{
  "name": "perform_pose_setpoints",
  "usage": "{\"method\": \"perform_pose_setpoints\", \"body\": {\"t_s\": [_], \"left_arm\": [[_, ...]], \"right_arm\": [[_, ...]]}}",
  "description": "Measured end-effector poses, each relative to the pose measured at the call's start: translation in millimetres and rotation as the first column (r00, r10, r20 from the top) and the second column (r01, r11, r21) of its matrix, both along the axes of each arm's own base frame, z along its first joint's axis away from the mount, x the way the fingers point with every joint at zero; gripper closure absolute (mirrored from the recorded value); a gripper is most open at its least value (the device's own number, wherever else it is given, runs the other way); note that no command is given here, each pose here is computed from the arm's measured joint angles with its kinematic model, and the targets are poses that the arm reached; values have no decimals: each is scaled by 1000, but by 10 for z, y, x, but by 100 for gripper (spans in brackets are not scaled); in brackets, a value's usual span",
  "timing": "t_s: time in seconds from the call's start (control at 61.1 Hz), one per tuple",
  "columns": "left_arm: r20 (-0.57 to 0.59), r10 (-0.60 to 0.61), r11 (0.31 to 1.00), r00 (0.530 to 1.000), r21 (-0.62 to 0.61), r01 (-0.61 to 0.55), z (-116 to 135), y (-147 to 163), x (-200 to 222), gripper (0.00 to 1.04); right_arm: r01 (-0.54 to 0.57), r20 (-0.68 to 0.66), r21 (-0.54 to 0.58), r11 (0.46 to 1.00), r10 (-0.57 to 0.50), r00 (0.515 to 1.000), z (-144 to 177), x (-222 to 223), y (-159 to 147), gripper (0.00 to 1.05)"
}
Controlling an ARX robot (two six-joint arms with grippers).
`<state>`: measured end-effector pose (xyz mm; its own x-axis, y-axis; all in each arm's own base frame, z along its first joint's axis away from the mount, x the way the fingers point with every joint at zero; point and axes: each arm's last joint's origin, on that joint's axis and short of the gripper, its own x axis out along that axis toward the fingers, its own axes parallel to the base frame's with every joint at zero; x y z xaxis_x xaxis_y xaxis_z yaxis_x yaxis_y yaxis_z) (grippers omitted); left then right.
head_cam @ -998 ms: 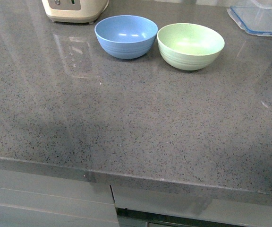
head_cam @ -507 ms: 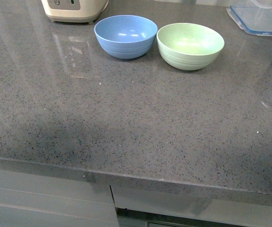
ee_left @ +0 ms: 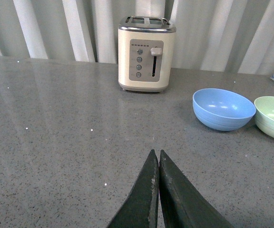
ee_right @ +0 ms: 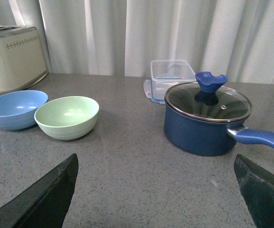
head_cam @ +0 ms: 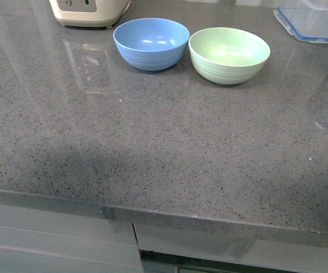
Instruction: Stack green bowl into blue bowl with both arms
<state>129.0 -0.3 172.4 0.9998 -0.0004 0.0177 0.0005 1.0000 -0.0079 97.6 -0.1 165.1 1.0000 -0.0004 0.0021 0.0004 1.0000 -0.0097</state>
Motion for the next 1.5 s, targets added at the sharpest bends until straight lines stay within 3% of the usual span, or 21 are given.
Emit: {"method": "perform_pose_setpoints", "body": {"t_s": [1.128,1.341,1.374,1.406,1.455,1.504], "left_arm": [[0,0,1000,1000,0,0,-19,1,-324,101],[0,1,1000,1000,0,-1,-19,1,-324,53],[0,1,1000,1000,0,-1,-19,1,-324,47],[0,2,1000,1000,0,-2,-19,1,-324,42],[0,-1,1000,1000,0,1,-19,0,-324,33],[1,-2,1000,1000,0,2,-18,0,-325,24]], "right_arm": [[0,0,0,1000,0,1000,0,0,0,10],[-6,-4,1,1000,6,1000,-2,1,1,10],[-59,-74,18,998,60,995,-2,2,4,10],[-130,-190,54,990,138,972,18,7,20,10],[-210,-364,125,970,242,899,79,60,63,10],[-245,-436,154,957,288,853,174,173,119,10]]}}
